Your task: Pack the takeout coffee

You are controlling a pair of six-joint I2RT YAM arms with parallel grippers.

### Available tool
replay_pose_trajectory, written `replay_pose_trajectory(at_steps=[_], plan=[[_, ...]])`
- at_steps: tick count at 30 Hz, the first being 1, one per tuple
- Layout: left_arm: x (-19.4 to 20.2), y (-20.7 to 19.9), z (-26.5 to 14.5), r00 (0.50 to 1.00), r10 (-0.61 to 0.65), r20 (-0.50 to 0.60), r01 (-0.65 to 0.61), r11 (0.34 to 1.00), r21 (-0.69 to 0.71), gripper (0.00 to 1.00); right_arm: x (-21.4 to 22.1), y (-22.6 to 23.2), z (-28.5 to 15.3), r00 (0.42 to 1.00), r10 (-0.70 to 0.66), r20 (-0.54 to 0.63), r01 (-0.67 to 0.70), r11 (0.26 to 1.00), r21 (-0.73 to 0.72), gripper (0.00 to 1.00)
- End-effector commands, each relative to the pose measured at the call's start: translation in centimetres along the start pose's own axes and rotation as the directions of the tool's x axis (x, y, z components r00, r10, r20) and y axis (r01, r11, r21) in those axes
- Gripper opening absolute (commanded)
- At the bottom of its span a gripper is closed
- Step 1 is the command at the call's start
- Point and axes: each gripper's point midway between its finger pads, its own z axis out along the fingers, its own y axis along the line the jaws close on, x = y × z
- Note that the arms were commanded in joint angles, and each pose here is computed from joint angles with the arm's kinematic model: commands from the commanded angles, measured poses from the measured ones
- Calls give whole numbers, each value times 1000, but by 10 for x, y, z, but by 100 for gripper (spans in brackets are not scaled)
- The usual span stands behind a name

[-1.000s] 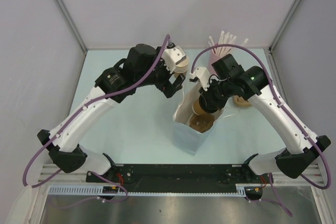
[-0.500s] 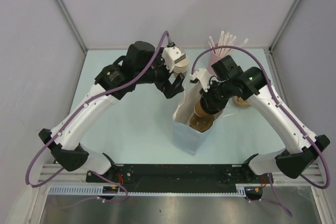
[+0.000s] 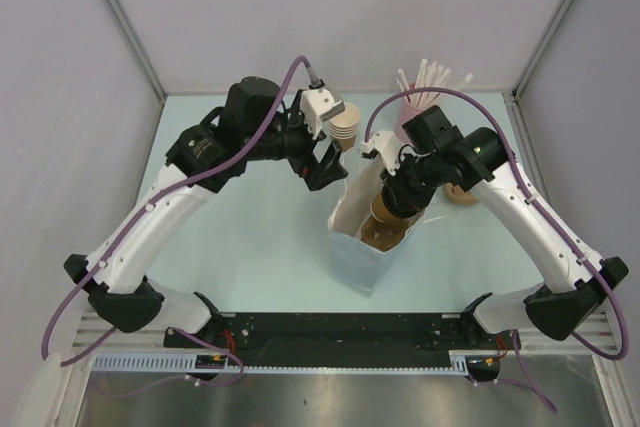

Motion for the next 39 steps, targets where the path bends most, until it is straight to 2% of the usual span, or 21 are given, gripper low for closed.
replay_pose_trajectory(at_steps=[1, 9, 12, 13, 15, 16, 19, 27, 33, 39], plan=[[-11, 5, 12, 999, -34, 19, 33, 999, 8, 99, -6, -3, -4, 1000, 6, 27, -7, 1000, 23, 0], [-6, 23, 25, 999, -51, -7, 50, 997, -67, 95, -3, 0, -5, 999, -1, 33, 0, 1000, 14, 0], [-5, 22, 27, 999, -51, -10, 50, 997, -57, 79, -3, 2, -4, 1000, -9, 28, 9, 1000, 11, 0], [-5, 21, 27, 999, -48, -10, 48, 997, -54, 63, -3, 2, -3, 1000, -13, 25, 12, 1000, 11, 0], [-3, 21, 28, 999, -51, -16, 50, 997, -57, 46, 0, 4, -1, 1000, -24, 7, 24, 1000, 10, 0], [-3, 23, 27, 999, -52, -16, 51, 997, -66, 34, 1, 5, 0, 1000, -26, 0, 26, 1000, 7, 0], [-1, 30, 27, 998, -55, -22, 52, 993, -103, 15, 6, 8, 3, 999, -46, -27, 46, 999, -4, 0], [9, 55, 24, 997, -71, -31, 60, 965, -256, 2, 17, 12, 8, 992, -89, -94, 86, 996, -38, 0], [12, 70, 22, 996, -86, -33, 70, 940, -335, 0, 29, 14, 16, 983, -112, -145, 102, 992, -71, 0], [13, 72, 22, 996, -86, -32, 69, 936, -345, 0, 36, 11, 23, 978, -113, -174, 99, 991, -86, 0]])
